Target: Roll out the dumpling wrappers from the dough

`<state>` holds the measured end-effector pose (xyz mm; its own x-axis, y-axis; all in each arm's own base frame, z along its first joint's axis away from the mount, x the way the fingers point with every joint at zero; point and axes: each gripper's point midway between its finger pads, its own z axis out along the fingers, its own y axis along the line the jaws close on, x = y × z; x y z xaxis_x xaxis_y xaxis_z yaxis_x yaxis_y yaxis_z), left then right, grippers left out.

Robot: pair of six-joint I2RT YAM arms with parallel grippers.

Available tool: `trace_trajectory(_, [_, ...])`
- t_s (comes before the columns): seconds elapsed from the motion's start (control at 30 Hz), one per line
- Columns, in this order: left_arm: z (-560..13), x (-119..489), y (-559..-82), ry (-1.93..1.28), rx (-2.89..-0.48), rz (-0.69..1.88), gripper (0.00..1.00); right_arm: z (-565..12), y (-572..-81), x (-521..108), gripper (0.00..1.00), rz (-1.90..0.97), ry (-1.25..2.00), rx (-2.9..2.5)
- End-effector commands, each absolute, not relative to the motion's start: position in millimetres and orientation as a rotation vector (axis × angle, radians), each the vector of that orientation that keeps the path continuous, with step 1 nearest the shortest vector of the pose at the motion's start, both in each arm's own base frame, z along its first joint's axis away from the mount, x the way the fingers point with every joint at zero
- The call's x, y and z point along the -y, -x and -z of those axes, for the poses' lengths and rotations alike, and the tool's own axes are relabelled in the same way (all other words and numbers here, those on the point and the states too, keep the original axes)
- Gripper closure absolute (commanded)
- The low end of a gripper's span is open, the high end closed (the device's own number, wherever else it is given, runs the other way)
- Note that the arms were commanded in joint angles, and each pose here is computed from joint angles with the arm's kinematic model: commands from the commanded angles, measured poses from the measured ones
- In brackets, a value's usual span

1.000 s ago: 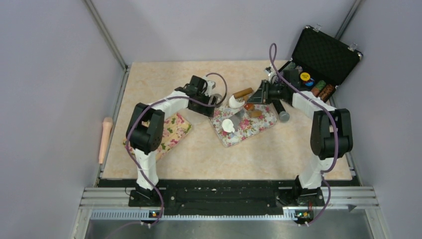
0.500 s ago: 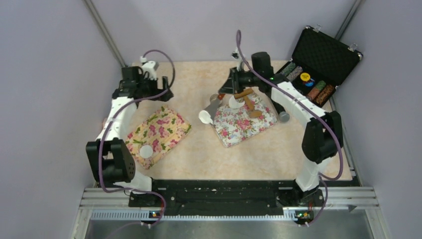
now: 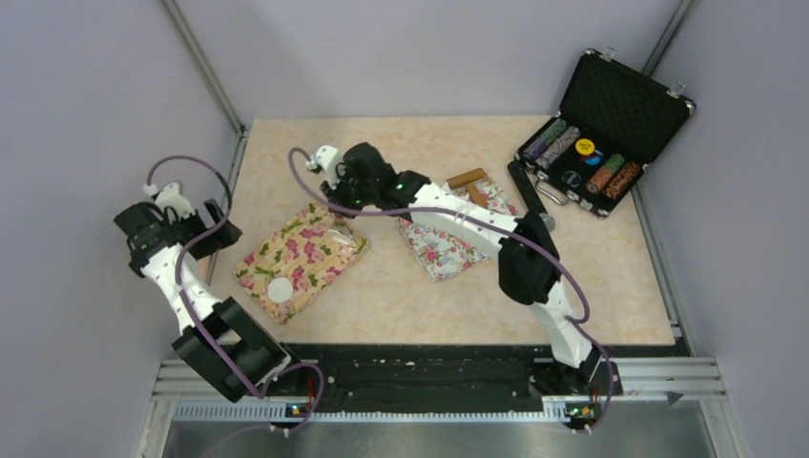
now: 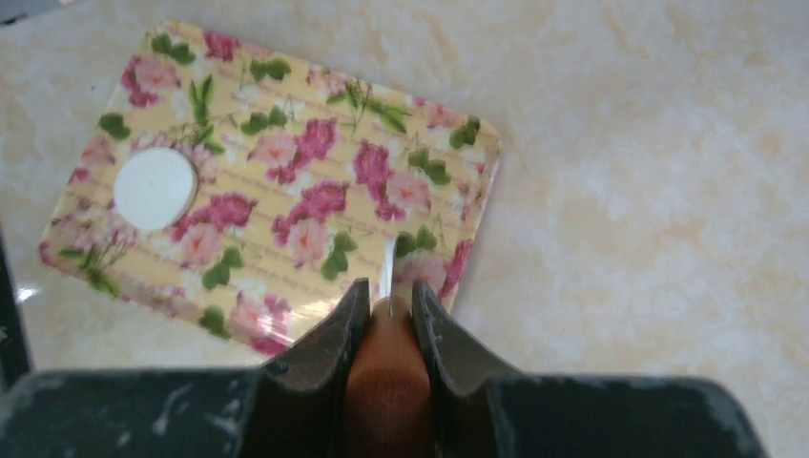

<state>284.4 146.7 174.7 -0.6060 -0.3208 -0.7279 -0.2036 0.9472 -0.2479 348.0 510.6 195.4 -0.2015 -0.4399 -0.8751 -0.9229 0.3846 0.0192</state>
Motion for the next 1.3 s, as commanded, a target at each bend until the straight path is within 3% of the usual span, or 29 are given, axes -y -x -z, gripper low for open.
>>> trace_trajectory(0.0, [-159.3, -147.4, -265.5, 0.453, -2.195, 0.321, 0.01, -219.1, -353.4, -524.4, 1.00, -0.487, 1.236, -1.647])
trace_trajectory(0.13, [-142.6, -134.7, -265.8, 0.486, -2.164, 0.452, 0.01, -215.8, -334.1, -536.1, 1.00, -0.466, 1.299, -1.591])
trace_trajectory(0.37, [-146.2, -142.0, -260.3, 0.509, -2.146, 0.410, 0.02, -202.5, -306.5, -541.1, 1.00, -0.555, 1.354, -1.618])
trace_trajectory(0.77, [-145.2, -137.7, -259.1, 0.489, -2.139, 0.417, 0.02, -267.9, -324.9, -537.8, 1.00, -0.407, 1.206, -1.528])
trace_trajectory(1.27, [-141.9, -135.3, -259.7, 0.487, -2.138, 0.445, 0.02, -243.6, -304.9, -552.9, 1.00, -0.228, 1.269, -1.442])
